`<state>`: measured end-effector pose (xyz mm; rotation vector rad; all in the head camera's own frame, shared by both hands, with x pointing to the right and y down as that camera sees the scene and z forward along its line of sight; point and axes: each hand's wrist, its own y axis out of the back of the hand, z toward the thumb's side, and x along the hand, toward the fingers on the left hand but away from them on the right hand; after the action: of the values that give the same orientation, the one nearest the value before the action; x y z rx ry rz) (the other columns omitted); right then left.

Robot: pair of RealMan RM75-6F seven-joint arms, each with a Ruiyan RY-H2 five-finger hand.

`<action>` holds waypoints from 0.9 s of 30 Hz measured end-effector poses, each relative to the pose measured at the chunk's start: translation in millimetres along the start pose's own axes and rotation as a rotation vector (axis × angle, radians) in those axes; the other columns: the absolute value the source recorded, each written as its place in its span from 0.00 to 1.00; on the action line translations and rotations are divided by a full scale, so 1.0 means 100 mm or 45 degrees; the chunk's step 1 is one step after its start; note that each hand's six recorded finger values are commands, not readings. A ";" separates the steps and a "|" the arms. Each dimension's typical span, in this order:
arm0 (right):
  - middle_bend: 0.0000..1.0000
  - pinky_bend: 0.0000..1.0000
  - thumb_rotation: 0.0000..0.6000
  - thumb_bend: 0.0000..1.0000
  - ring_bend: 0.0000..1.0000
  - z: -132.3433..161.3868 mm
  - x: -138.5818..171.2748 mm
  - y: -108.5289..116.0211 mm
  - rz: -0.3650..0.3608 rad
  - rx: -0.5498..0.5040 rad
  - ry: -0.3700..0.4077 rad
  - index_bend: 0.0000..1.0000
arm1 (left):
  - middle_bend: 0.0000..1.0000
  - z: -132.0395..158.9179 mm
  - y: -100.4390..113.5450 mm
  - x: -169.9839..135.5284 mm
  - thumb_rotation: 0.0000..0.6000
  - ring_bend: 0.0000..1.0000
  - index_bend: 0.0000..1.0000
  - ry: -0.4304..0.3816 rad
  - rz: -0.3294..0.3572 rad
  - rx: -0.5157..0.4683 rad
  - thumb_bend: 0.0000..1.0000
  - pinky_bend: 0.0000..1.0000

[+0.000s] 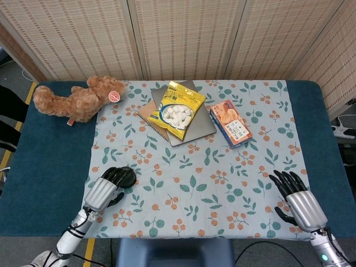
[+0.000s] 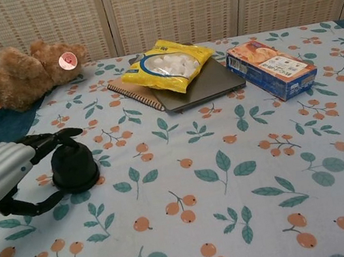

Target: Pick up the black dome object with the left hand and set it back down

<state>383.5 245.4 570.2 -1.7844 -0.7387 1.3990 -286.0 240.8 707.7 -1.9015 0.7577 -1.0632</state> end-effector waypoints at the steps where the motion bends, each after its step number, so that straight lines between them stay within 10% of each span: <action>1: 0.00 0.00 1.00 0.22 0.00 0.00 0.00 0.00 -0.001 0.000 0.001 0.00 | 0.17 0.00 0.02 0.01 1.00 0.08 0.06 0.006 0.002 -0.024 0.37 0.19; 14: 0.00 0.00 1.00 0.22 0.00 0.00 0.00 0.01 -0.002 -0.001 0.001 0.00 | 0.14 -0.01 0.22 0.10 1.00 0.02 0.08 0.033 0.026 -0.103 0.37 0.16; 27: 0.00 0.00 1.00 0.22 0.00 0.01 0.03 0.03 -0.016 -0.005 0.008 0.00 | 0.00 -0.19 0.19 0.25 1.00 0.00 0.13 0.139 -0.159 -0.062 0.35 0.10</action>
<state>383.4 246.1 565.8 -1.7840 -0.7485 1.3840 -293.2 204.3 706.9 -1.9660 0.7395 -1.2441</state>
